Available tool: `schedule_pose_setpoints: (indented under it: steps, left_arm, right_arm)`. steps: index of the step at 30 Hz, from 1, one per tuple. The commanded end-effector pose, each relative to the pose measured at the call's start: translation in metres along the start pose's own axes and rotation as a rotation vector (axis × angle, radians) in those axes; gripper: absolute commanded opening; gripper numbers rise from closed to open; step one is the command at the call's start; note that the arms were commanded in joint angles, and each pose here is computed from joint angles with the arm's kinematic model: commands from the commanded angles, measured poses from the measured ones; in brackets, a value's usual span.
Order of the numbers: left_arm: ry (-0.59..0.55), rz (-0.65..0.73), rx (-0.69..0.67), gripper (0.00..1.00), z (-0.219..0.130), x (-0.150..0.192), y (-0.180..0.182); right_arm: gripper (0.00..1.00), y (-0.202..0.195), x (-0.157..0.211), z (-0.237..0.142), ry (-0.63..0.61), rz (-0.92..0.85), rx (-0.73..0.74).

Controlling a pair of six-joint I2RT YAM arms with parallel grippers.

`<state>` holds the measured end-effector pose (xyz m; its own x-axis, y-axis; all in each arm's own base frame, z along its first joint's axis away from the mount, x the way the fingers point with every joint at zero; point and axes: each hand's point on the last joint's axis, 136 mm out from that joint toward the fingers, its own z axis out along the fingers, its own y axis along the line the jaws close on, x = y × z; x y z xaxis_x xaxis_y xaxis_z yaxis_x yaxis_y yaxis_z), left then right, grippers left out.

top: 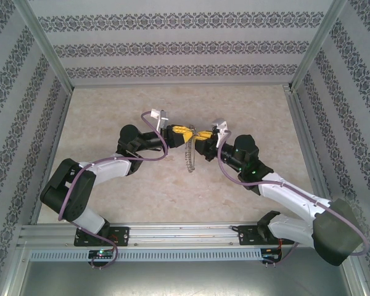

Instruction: Put the keys on the keyring

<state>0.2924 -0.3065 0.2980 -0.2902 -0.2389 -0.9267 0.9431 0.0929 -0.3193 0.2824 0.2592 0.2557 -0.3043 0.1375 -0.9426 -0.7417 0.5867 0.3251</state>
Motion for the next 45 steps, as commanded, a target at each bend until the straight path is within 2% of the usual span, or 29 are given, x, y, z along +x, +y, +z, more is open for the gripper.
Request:
schedule_pose_setpoints:
  steps: [1, 5, 7, 17, 33, 36, 37, 39, 45]
  left_arm:
    - [-0.060, 0.085, 0.044, 0.00, 0.001, -0.025, -0.008]
    - [-0.065, 0.088, 0.044, 0.00, 0.000, -0.026, -0.009]
    - [-0.067, 0.090, 0.045, 0.00, 0.000, -0.027, -0.009]
    - [-0.075, 0.096, 0.043, 0.00, -0.001, -0.029, -0.009]
    - [-0.078, 0.095, 0.037, 0.00, -0.002, -0.028, -0.006]
    - [-0.080, 0.093, 0.039, 0.00, -0.002, -0.028, -0.006]
    - [-0.080, 0.089, 0.039, 0.00, -0.003, -0.027, -0.005]
    - [-0.087, 0.086, 0.042, 0.00, -0.004, -0.028, -0.005]
    - [-0.092, 0.073, 0.037, 0.00, -0.008, -0.026, -0.001]
  right_arm:
    - [0.18, 0.010, -0.018, 0.002, -0.047, -0.039, -0.029]
    - [0.03, 0.012, -0.015, 0.001, -0.035, -0.043, -0.034]
    - [0.00, 0.013, -0.012, 0.001, -0.022, -0.045, -0.038]
    - [0.00, 0.018, 0.002, -0.001, 0.021, -0.046, -0.062]
    - [0.00, 0.036, 0.020, 0.005, 0.167, -0.067, -0.178]
    - [0.31, 0.024, 0.017, -0.002, 0.149, -0.041, -0.136]
    - [0.37, 0.020, 0.015, -0.004, 0.138, -0.031, -0.120]
    - [0.43, 0.009, 0.011, -0.012, 0.114, -0.006, -0.081]
    - [0.48, -0.017, -0.010, -0.035, 0.016, 0.064, 0.018]
